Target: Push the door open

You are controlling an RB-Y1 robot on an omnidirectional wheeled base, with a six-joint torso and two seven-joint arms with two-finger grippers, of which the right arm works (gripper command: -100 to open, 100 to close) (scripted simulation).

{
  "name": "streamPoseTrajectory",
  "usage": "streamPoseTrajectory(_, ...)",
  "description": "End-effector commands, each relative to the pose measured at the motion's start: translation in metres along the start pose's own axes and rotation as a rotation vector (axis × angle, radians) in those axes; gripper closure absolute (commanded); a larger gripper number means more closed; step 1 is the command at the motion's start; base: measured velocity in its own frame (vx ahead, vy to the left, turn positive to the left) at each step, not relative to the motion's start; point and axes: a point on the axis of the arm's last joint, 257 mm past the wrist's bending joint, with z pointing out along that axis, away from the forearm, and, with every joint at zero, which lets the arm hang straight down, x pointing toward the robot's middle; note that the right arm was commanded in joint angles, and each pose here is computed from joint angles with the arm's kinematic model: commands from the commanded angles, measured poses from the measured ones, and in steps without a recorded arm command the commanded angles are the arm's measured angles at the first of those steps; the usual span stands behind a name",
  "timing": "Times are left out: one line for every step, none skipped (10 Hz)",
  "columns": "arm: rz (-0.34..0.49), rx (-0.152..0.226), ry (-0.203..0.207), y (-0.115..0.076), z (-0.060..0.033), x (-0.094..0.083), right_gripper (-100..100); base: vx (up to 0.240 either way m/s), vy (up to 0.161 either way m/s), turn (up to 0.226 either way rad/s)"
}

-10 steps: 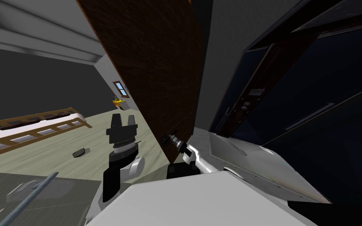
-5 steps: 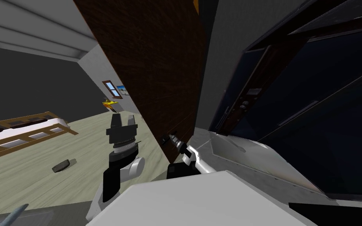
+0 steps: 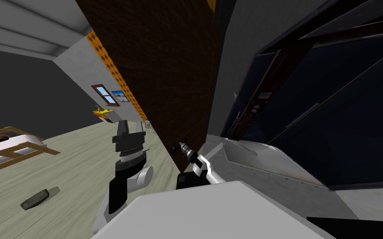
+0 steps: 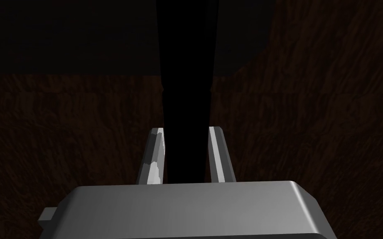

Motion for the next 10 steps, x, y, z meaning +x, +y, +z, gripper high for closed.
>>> streamPoseTrajectory(0.002, -0.003, -0.020, 0.002, 0.0006, -0.006, 100, 0.073, 0.222, -0.142)
streamPoseTrajectory(0.006, -0.006, -0.025, 0.004, 0.0013, -0.005, 100, 0.063, 0.183, -0.147)
streamPoseTrajectory(0.010, -0.009, -0.029, 0.006, 0.0019, -0.004, 100, 0.053, 0.178, -0.113)
streamPoseTrajectory(0.014, -0.013, -0.034, 0.008, 0.0029, -0.003, 100, 0.052, 0.196, -0.106)
streamPoseTrajectory(0.012, -0.007, -0.033, 0.005, 0.0011, -0.004, 100, 0.029, 0.086, -0.044)
streamPoseTrajectory(-0.009, 0.007, -0.055, -0.002, -0.0050, -0.022, 100, 0.053, 0.114, -0.047)
streamPoseTrajectory(-0.016, 0.013, -0.064, -0.004, -0.0075, -0.029, 100, 0.079, 0.170, -0.104)
streamPoseTrajectory(-0.022, 0.018, -0.075, -0.007, -0.0097, -0.037, 100, 0.062, 0.177, -0.087)
streamPoseTrajectory(-0.027, 0.022, -0.087, -0.008, -0.0115, -0.044, 100, 0.065, 0.183, -0.080)
streamPoseTrajectory(-0.030, 0.024, -0.099, -0.009, -0.0126, -0.051, 100, 0.090, 0.184, -0.090)
